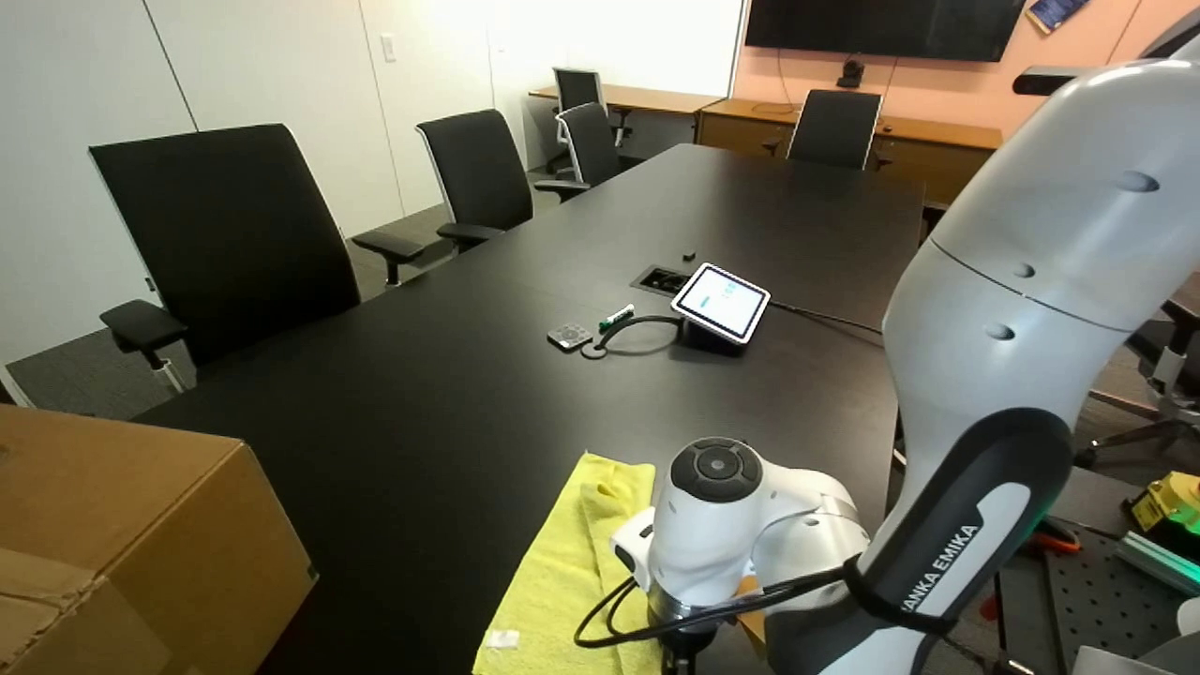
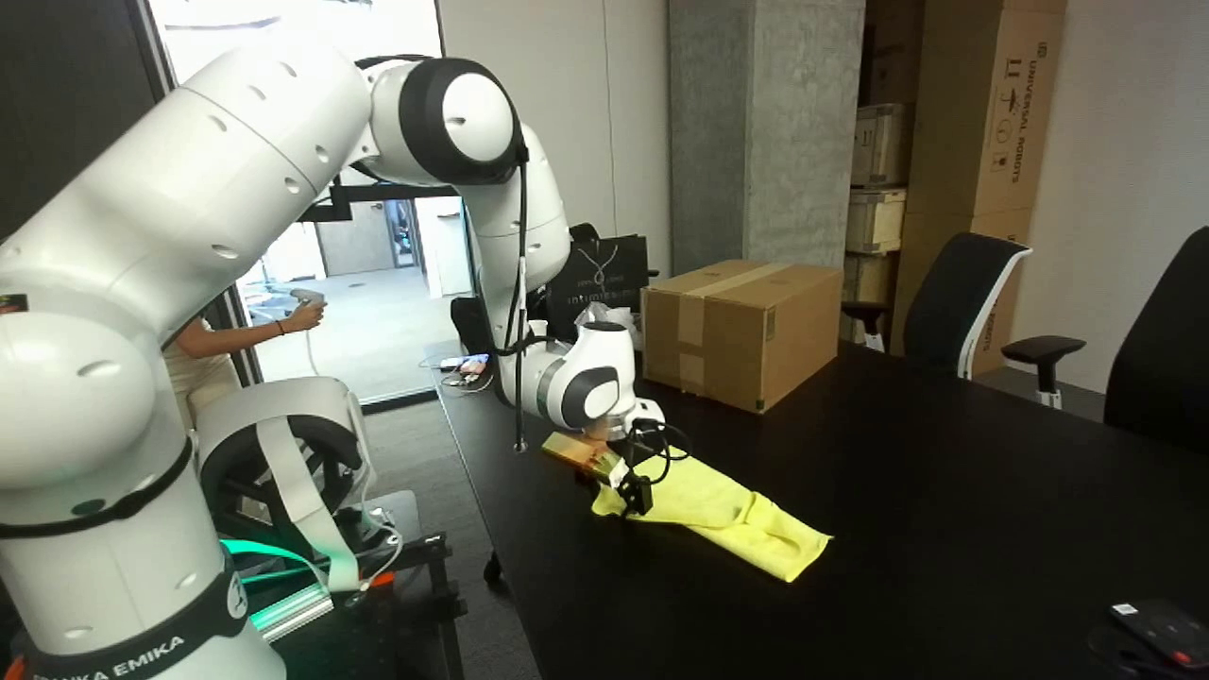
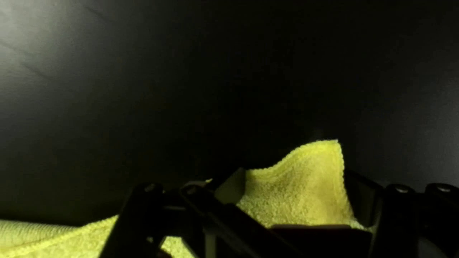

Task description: Fold the rag in half

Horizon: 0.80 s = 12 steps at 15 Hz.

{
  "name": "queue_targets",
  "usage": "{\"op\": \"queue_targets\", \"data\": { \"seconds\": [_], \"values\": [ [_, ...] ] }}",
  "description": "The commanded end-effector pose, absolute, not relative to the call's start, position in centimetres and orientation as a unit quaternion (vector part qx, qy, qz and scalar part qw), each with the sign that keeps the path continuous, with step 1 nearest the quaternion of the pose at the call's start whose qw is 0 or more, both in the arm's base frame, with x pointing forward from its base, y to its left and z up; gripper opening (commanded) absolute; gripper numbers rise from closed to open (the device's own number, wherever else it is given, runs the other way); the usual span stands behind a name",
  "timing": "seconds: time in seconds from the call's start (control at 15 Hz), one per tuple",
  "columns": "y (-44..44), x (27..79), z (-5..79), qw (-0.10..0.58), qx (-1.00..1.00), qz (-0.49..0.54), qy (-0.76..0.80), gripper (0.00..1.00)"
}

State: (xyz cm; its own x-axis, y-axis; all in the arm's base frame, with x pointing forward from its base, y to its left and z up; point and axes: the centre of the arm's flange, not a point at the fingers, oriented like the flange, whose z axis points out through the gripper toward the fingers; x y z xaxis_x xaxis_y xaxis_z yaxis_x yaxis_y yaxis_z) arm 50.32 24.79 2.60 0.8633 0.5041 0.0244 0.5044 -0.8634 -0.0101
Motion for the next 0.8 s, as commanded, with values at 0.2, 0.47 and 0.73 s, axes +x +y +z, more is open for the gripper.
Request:
{"op": "queue_targets", "data": {
  "seconds": [0.2,0.47,0.73],
  "values": [
    [24.2,50.5,3.1,-0.013,-0.964,0.003,-0.265,0.06],
    [23.9,50.6,4.9,-0.020,-0.963,-0.003,-0.268,0.00],
    [24.1,51.1,6.1,-0.020,-0.964,-0.010,-0.266,0.04]
  ]
}}
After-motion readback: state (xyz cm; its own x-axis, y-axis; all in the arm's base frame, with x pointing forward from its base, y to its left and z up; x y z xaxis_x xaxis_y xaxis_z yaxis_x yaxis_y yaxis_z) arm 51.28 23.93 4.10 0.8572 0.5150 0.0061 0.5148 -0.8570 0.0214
